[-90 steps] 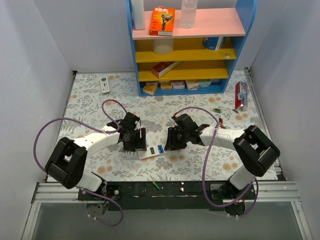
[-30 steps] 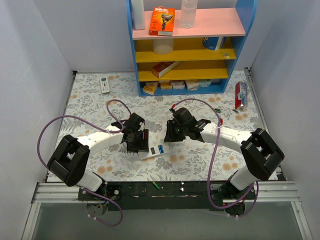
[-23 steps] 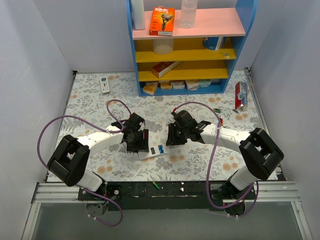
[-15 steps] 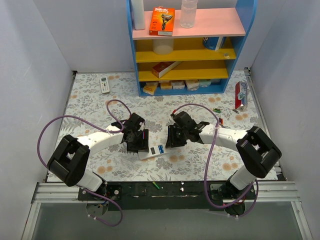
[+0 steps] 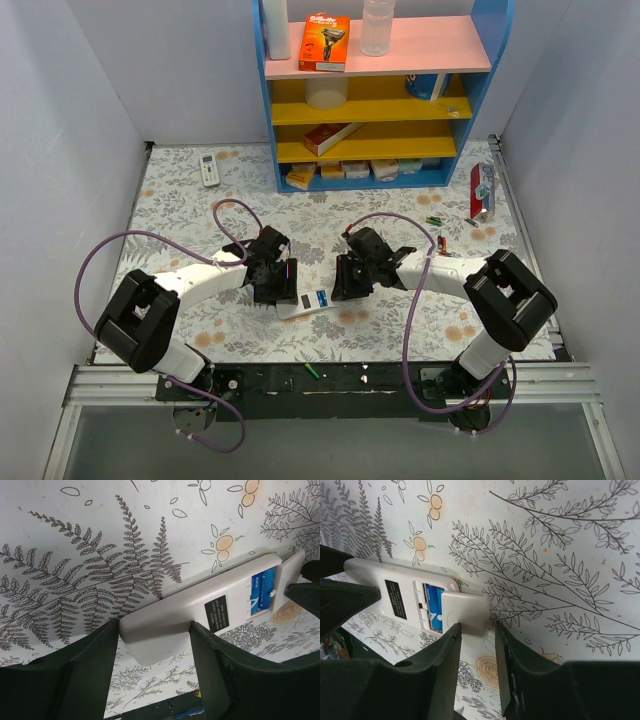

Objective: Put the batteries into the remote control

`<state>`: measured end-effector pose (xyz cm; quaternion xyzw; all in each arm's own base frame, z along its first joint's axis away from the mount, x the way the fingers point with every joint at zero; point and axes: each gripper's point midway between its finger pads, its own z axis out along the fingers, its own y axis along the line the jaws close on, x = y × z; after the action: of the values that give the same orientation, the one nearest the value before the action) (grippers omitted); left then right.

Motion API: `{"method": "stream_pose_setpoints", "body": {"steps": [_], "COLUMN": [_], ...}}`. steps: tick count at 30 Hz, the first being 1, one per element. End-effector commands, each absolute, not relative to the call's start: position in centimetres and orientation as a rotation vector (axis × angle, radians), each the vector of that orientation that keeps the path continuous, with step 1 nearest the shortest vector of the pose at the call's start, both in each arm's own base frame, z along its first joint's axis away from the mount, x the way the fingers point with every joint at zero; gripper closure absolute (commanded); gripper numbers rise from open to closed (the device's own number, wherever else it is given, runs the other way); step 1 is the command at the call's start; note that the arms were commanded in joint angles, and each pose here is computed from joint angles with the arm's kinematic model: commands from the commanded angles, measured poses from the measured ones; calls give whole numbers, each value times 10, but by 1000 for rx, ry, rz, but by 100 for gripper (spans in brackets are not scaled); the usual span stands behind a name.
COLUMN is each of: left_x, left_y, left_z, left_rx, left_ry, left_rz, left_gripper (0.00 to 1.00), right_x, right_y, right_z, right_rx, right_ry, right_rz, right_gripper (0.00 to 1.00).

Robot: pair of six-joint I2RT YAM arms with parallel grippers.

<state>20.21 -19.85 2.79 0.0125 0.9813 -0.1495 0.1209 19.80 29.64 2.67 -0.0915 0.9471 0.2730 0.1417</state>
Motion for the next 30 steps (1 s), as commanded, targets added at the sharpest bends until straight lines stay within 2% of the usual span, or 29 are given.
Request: {"method": "stream_pose_setpoints", "body": {"steps": [1,14,30], "left_x": [204,203,202], "left_y": [-204,-205,-205], "left_z": [33,31,29], "left_rx": [54,57,49], "left_ry": [2844,2850,2855], "left_rz": [-459,-457,-460], "left_gripper": [43,43,43], "right_x": [196,204,205], "right_y": [298,317,317], "right_z": [17,27,32], "right_rx": [-290,-335,-346], "right_ry": [2742,2696,2706], "right_rz": [785,835,614], "right_gripper": [59,59,61]}}
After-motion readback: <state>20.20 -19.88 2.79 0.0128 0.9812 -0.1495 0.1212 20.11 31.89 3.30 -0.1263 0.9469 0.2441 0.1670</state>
